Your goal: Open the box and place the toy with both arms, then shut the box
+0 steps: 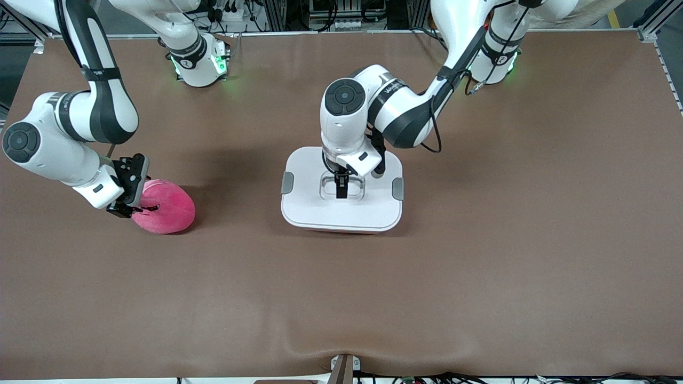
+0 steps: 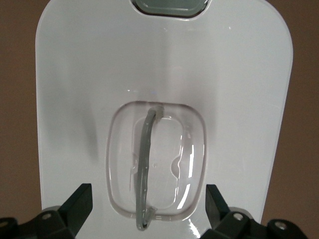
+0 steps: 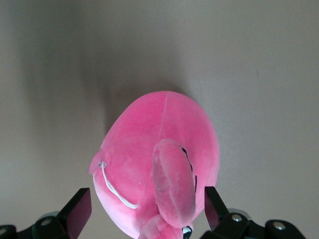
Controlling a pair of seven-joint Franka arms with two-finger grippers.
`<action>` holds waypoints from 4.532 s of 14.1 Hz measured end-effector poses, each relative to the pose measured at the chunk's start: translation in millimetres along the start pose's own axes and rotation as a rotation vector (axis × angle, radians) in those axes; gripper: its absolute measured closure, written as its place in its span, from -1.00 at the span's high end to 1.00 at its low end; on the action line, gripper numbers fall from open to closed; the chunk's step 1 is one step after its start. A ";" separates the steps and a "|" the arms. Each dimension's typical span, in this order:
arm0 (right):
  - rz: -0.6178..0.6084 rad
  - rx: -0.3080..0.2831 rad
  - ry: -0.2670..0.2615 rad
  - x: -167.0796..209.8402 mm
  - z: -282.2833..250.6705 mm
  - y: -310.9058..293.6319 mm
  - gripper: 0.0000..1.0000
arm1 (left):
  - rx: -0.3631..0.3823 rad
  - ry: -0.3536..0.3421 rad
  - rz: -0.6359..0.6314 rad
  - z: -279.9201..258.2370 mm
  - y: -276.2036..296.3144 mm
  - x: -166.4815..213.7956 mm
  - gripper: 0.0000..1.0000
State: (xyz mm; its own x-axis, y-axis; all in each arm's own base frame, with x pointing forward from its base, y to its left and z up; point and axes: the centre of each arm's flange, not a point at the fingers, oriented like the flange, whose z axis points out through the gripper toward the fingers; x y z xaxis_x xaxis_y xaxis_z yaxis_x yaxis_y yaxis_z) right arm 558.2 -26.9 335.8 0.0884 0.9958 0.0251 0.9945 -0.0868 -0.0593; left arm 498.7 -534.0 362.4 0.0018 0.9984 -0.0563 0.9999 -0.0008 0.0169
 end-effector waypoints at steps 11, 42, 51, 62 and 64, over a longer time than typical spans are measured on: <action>-0.088 -0.037 0.114 -7.9 14.0 4.8 0.41 | 0.018 0.019 -0.016 18.8 -0.4 0.6 0.74; 0.293 0.005 0.173 38.8 -124.3 44.4 -0.74 | 0.021 0.021 -0.064 21.2 -2.9 -1.7 -0.43; 0.303 0.009 0.172 40.2 -125.9 44.1 -0.74 | 0.019 0.019 -0.064 20.3 -2.7 -2.1 -0.64; 0.362 -0.014 0.180 49.5 -141.5 47.6 -0.74 | 0.018 0.018 -0.063 19.7 -2.7 -2.6 -0.86; 0.394 -0.013 0.182 58.2 -146.4 47.3 -0.74 | 0.018 0.018 -0.058 19.7 -2.8 -2.7 -0.86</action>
State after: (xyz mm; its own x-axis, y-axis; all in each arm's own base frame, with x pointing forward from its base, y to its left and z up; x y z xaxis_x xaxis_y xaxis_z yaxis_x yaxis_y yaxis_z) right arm 618.7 22.5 480.5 0.4685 0.8653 0.1785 0.8834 -0.4604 -0.0867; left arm 496.2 -537.7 342.9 -0.0562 0.9977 -0.0389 0.9984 0.0560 -0.0043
